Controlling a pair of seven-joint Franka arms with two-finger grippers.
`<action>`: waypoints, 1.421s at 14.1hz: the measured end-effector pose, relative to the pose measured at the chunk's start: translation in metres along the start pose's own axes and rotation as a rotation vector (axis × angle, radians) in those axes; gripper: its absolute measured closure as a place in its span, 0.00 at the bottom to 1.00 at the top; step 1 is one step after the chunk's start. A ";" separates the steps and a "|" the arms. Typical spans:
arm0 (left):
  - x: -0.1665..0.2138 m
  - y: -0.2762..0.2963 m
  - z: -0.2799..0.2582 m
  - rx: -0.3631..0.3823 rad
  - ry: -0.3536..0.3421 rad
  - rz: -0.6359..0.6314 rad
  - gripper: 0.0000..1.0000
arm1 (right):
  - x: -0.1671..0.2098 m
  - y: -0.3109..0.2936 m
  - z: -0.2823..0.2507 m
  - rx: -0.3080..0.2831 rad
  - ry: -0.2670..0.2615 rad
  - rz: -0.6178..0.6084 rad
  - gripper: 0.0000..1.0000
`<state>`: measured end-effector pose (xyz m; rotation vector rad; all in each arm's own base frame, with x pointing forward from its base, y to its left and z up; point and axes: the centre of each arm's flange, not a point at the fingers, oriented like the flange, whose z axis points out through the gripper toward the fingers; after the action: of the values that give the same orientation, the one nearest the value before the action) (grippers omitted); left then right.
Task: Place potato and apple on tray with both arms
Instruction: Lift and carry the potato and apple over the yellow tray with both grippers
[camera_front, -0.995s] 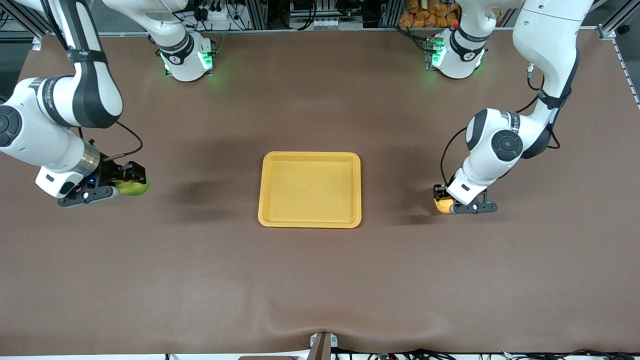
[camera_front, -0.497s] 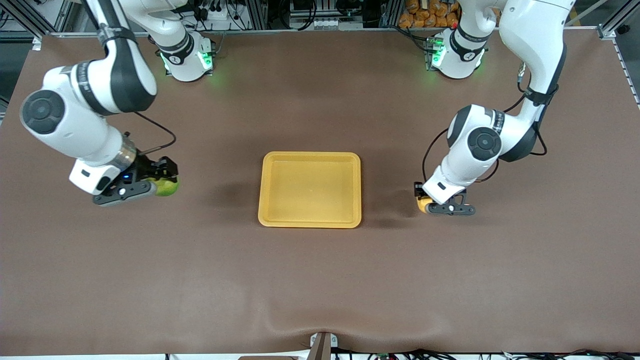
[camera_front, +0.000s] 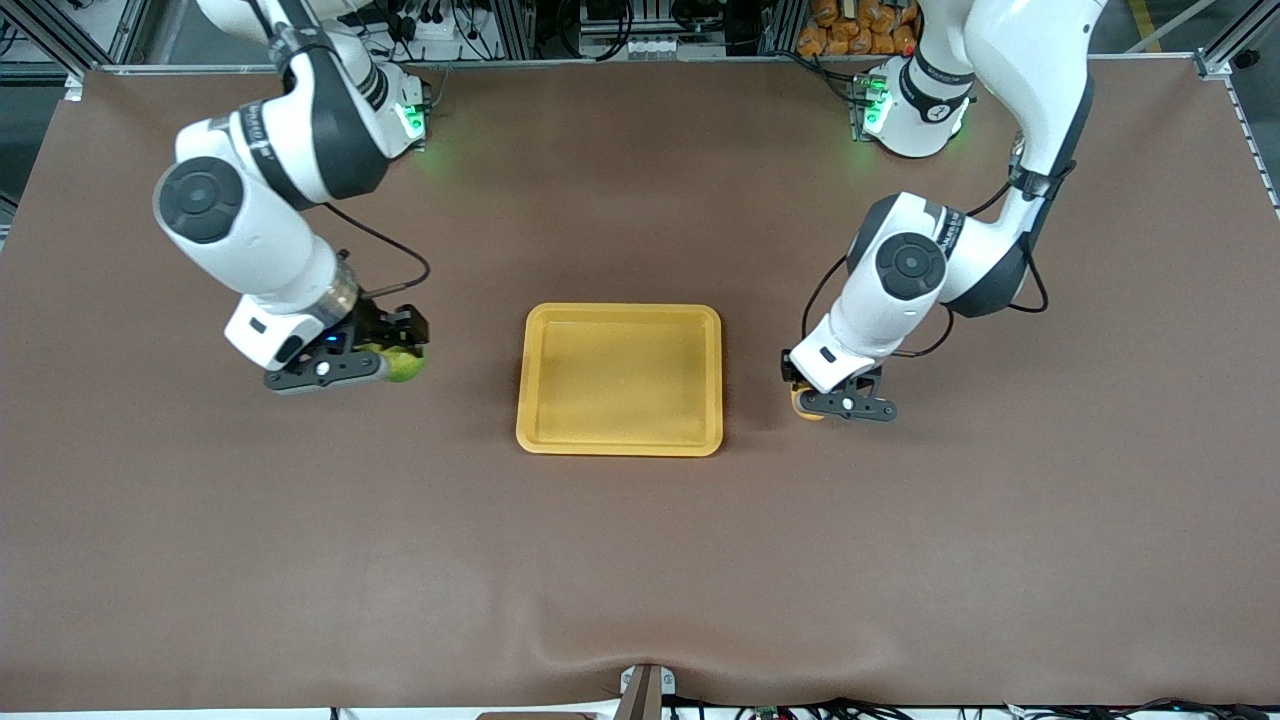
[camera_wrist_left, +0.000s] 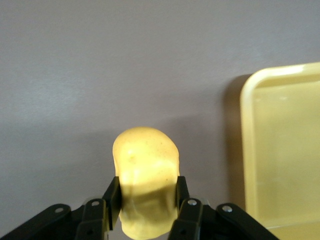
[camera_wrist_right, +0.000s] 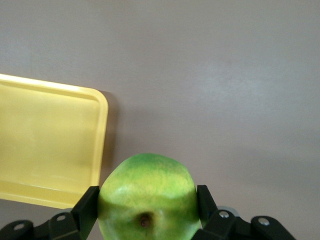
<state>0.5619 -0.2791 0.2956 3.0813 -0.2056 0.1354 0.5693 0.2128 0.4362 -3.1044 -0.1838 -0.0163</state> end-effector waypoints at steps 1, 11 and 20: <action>0.001 0.010 -0.002 -0.005 0.006 -0.008 0.53 | 0.000 -0.014 0.005 -0.001 -0.005 0.025 0.16; -0.004 0.111 0.027 -0.041 -0.001 -0.115 0.53 | 0.003 -0.129 0.059 0.005 -0.004 0.065 0.16; -0.024 0.153 0.062 -0.031 -0.042 -0.143 0.53 | -0.018 -0.146 0.140 0.037 0.052 0.170 0.16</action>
<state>0.5233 -0.4308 0.2382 3.0565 0.0105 0.0603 0.5353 0.3601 0.3004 -3.0668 0.0800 -0.0889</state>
